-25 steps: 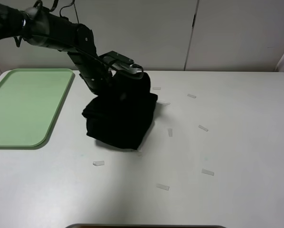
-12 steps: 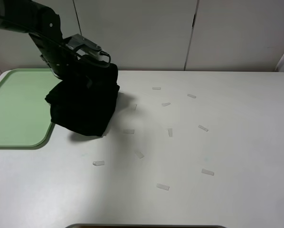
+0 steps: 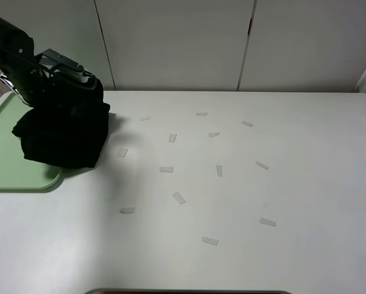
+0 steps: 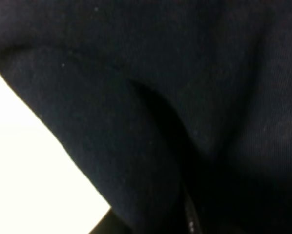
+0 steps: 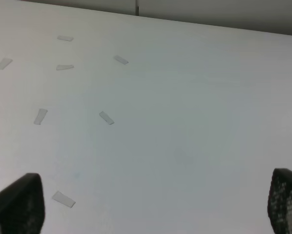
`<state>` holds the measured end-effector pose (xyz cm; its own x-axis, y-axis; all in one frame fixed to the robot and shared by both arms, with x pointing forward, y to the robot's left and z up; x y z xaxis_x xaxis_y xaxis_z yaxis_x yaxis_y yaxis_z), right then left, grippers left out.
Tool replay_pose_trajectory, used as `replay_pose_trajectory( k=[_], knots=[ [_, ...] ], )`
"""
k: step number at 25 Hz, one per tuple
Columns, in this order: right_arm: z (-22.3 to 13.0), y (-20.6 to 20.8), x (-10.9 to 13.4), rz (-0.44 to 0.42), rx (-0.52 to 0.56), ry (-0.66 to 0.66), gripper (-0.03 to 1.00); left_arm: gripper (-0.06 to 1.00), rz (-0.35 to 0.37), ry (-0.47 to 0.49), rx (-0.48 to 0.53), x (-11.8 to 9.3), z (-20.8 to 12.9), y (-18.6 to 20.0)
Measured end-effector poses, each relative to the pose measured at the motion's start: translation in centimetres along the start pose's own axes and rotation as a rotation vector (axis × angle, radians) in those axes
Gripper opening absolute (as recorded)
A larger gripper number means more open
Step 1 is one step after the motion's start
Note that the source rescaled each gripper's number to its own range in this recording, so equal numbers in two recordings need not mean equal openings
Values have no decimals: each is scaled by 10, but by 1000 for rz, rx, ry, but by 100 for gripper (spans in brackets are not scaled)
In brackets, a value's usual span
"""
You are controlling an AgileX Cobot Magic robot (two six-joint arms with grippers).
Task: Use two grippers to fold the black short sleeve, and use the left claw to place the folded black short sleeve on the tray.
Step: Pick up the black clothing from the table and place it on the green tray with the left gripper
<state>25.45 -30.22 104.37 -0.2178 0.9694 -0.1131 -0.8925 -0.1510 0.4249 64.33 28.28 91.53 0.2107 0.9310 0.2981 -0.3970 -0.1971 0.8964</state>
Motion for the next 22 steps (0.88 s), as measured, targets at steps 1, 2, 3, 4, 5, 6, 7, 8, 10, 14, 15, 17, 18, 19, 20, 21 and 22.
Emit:
replay_pose_trajectory(
  k=[1, 2, 3, 4, 5, 6, 7, 8, 10, 14, 15, 17, 18, 19, 20, 21, 22],
  knots=[
    [0, 0, 0, 0, 0, 0, 100, 10, 20, 21, -11, 8, 0, -1],
    [0, 0, 0, 0, 0, 0, 100, 10, 34, 31, -20, 13, 0, -2],
    [0, 0, 0, 0, 0, 0, 100, 10, 51, 52, -36, 25, -1, -4],
    [0, 0, 0, 0, 0, 0, 100, 10, 56, 63, -43, 31, -2, -6],
    [0, 0, 0, 0, 0, 0, 100, 10, 59, 69, -50, 35, -3, -7],
    [0, 0, 0, 0, 0, 0, 100, 10, 64, 74, -60, 40, -5, -9],
    [0, 0, 0, 0, 0, 0, 100, 10, 68, 77, -66, 44, -7, -11],
    [0, 0, 0, 0, 0, 0, 100, 10, 71, 78, -72, 48, -9, -13],
    [0, 0, 0, 0, 0, 0, 100, 10, 78, 80, -70, 54, -14, -16],
    [0, 0, 0, 0, 0, 0, 100, 10, 80, 76, -59, 60, -24, -21],
    [0, 0, 0, 0, 0, 0, 100, 10, 80, 66, -52, 62, -28, -23],
    [0, 0, 0, 0, 0, 0, 100, 10, 83, 43, -31, 66, -35, -26],
    [0, 0, 0, 0, 0, 0, 100, 10, 87, 33, -25, 69, -38, -27],
    [0, 0, 0, 0, 0, 0, 100, 10, 90, 28, -19, 71, -40, -28],
    [0, 0, 0, 0, 0, 0, 100, 10, 95, 24, -16, 74, -41, -28],
    [0, 0, 0, 0, 0, 0, 100, 10, 107, 11, -11, 79, -43, -28],
    [0, 0, 0, 0, 0, 0, 100, 10, 113, 5, -8, 81, -44, -29]
  ],
)
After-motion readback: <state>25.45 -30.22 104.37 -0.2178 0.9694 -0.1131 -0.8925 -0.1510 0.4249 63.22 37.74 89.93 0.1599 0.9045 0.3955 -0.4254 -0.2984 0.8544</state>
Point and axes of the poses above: a point on each arm's last joint axis where the gripper is mounted, y pointing back along that axis away from the gripper, x along the wrist's bending axis when the last joint is at zero, z = x × y, the point moved 2 cm from there along -y, pointing out along that axis toward the gripper, and after that the axes turned 7 degrees about y, right-handed, at the moved point
